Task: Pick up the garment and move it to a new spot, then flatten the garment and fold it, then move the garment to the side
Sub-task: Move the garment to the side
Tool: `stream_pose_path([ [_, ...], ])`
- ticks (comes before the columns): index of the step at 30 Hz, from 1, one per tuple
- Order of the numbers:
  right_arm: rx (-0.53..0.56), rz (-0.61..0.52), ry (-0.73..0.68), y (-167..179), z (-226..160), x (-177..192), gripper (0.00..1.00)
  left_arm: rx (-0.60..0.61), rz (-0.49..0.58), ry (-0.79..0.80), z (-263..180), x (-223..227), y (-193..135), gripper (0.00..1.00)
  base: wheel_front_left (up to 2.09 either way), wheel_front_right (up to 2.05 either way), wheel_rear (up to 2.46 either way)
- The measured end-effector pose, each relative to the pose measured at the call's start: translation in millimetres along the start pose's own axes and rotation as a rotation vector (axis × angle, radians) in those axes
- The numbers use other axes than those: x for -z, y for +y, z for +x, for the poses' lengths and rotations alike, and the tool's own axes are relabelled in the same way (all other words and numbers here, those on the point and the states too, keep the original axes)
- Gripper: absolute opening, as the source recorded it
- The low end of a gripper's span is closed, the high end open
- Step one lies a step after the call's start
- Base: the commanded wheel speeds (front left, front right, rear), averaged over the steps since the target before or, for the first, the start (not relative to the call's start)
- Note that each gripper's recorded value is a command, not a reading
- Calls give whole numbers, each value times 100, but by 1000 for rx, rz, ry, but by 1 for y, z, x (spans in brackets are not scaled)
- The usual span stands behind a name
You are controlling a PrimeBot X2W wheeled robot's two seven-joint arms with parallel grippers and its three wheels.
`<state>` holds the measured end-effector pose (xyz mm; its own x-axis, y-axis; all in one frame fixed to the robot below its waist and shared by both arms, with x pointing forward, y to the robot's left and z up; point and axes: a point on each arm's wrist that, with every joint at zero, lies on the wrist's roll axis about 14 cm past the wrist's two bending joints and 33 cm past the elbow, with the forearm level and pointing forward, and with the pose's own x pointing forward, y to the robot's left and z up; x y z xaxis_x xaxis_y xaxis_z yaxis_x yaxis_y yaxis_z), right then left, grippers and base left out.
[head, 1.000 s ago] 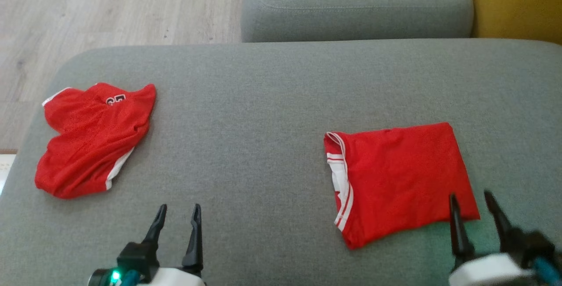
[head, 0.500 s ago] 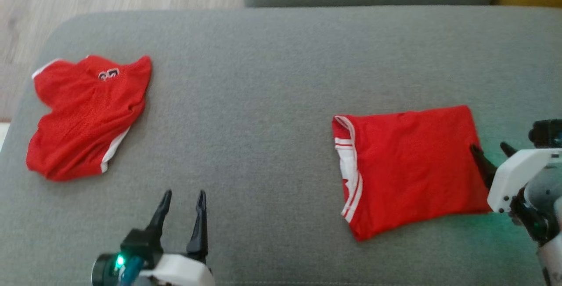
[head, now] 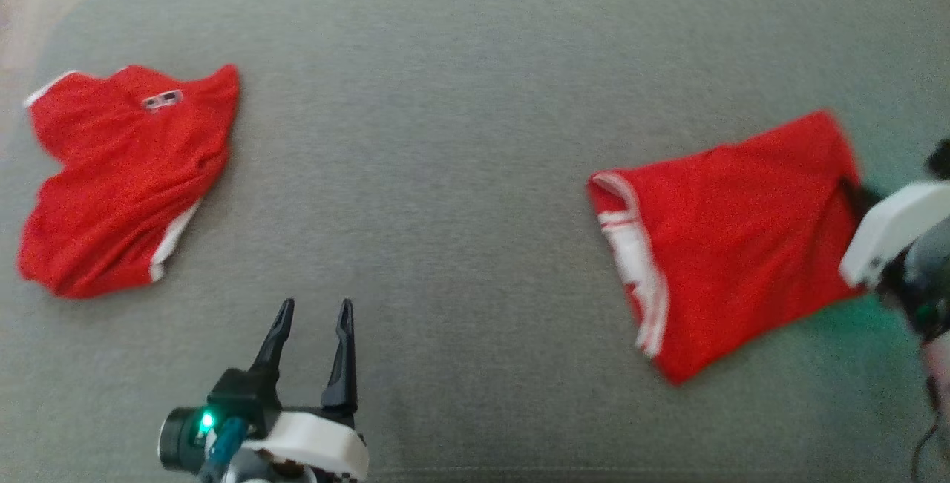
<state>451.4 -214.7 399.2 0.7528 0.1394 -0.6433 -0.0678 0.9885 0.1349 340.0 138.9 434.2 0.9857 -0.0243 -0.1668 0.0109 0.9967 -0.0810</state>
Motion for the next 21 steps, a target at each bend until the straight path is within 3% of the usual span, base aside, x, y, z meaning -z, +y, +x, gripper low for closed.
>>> stream_pose_path([
  [6,240,-51,-144,-90,-16,-55,0,99,0,-15,31,-5,-27,100,0,0,0],
  [13,560,-129,-203,-199,-47,-90,0,194,2,-23,66,-2,-55,100,0,0,0],
  [18,690,-158,-236,-234,-51,-102,0,194,8,5,77,11,-54,100,0,0,0],
  [19,705,-171,-237,-237,-50,-103,4,185,8,7,79,12,-51,100,0,0,0],
  [20,713,-195,-243,-237,-49,-105,96,174,10,8,80,13,-47,100,0,0,0],
  [21,717,-213,-244,-237,-46,-105,100,164,11,10,80,13,-44,100,0,0,0],
])
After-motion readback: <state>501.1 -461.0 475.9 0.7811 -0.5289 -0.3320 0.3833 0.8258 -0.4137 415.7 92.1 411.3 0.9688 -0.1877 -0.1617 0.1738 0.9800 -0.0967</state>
